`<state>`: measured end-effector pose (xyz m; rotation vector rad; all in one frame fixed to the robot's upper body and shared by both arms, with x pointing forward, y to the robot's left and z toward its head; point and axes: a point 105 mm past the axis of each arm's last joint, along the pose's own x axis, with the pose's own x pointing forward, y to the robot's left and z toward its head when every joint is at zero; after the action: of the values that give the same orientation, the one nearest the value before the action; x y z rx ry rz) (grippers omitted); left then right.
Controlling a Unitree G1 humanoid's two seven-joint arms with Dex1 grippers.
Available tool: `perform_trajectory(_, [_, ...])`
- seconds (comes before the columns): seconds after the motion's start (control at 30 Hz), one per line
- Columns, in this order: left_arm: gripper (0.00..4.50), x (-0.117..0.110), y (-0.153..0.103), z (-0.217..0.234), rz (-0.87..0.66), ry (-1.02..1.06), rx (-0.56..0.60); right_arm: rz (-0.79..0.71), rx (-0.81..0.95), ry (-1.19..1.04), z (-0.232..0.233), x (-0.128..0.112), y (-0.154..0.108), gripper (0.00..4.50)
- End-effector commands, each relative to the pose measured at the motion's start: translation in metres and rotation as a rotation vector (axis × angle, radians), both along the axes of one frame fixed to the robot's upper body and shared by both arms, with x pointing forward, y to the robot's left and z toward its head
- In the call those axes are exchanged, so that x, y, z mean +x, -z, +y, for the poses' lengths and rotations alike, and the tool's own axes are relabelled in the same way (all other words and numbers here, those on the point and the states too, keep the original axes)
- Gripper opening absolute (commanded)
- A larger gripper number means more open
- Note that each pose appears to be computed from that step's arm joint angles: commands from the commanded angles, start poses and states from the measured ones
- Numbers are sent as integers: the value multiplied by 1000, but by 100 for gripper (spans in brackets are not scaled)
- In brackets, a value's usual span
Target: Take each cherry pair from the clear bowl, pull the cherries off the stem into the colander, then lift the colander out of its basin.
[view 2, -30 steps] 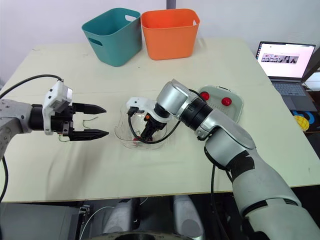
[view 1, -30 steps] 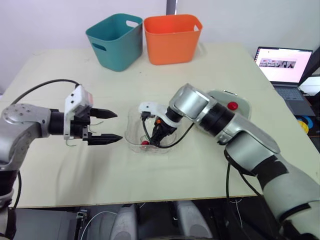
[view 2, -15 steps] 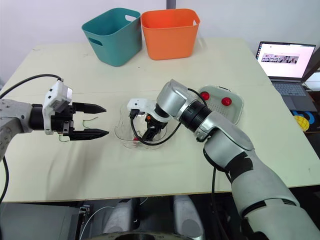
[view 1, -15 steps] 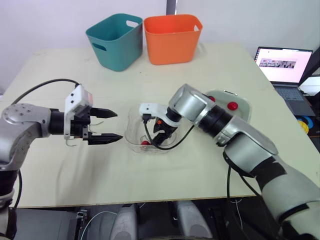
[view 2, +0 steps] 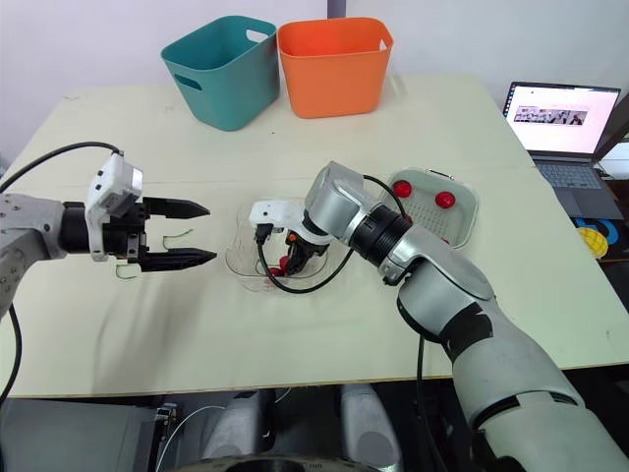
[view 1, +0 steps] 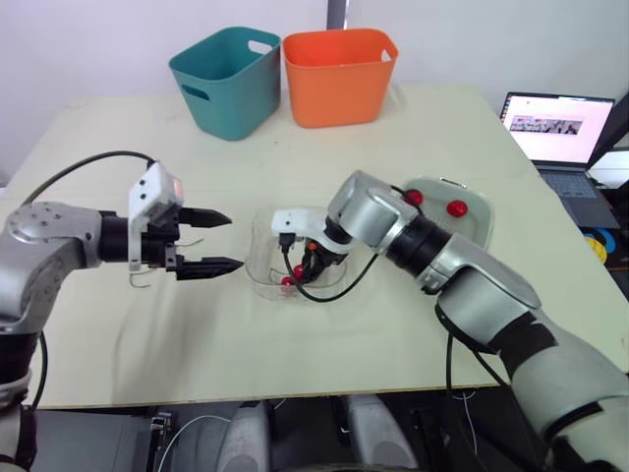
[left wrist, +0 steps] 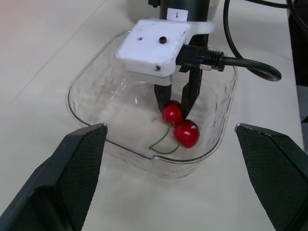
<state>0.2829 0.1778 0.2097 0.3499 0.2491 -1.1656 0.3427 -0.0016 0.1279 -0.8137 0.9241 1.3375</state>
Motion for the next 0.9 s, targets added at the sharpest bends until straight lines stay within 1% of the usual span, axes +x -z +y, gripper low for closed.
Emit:
perform_trajectory(0.03, [450,1,-13,2,-44,-3,-20,-28,29,-21,6,0,-13,97])
perform_trajectory(0.13, [450,3,-13,3,-43,-6,-18,-45,48,-6,5,3,-19,97])
perform_trajectory(0.23, [450,5,-16,6,-42,-16,-27,-79,97,34,2,11,-36,97])
perform_trajectory(0.4, [450,12,-31,11,-32,-40,-113,-154,192,105,-11,21,-71,97])
perform_trajectory(0.6, [450,18,-52,12,-29,-51,-203,-291,287,148,-30,23,-110,97])
perform_trajectory(0.73, [450,22,-74,9,-36,-43,-291,-483,353,163,-44,26,-141,97])
perform_trajectory(0.83, [450,27,-99,6,-39,-27,-378,-743,479,139,-51,23,-179,97])
perform_trajectory(0.87, [450,27,-103,6,-36,-25,-390,-798,507,131,-51,21,-186,97])
perform_trajectory(0.9, [450,31,-108,5,-31,-18,-408,-924,530,123,-53,21,-198,97])
